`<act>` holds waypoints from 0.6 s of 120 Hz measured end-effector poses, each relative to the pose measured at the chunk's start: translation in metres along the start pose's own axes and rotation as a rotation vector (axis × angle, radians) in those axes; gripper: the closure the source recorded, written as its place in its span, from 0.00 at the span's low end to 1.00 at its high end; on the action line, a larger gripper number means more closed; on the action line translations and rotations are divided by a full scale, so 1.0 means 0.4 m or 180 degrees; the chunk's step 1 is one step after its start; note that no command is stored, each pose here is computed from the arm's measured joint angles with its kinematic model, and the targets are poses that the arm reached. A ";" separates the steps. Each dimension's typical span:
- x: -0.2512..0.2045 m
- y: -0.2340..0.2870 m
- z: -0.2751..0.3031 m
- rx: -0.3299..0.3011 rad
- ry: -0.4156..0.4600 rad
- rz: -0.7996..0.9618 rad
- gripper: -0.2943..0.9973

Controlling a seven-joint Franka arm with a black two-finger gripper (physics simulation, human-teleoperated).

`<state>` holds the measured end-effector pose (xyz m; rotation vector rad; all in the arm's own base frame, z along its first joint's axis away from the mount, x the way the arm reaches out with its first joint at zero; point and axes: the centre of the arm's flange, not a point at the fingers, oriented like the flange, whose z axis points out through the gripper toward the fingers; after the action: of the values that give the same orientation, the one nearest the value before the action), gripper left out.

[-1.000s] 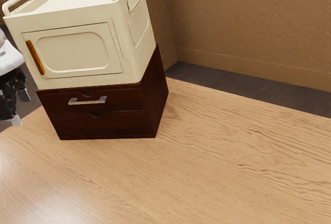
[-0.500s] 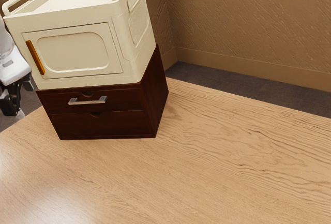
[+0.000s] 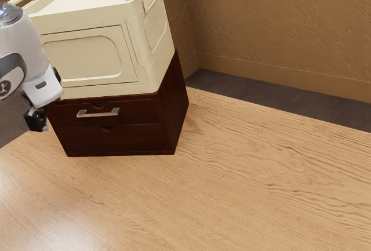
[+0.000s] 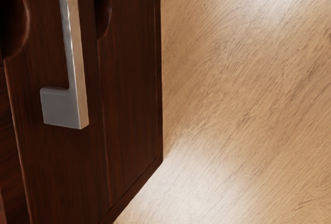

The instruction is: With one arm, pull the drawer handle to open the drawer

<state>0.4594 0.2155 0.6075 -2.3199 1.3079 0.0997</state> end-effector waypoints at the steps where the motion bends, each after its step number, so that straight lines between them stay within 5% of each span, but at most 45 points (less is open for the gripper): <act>1: 0.003 -0.001 0.003 -0.0003 0.0003 0.0005 0.23; 72: 0.074 -0.018 0.092 0.0031 0.0189 0.0099 0.23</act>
<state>0.4875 0.2110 0.5690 -2.3112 1.3706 0.0346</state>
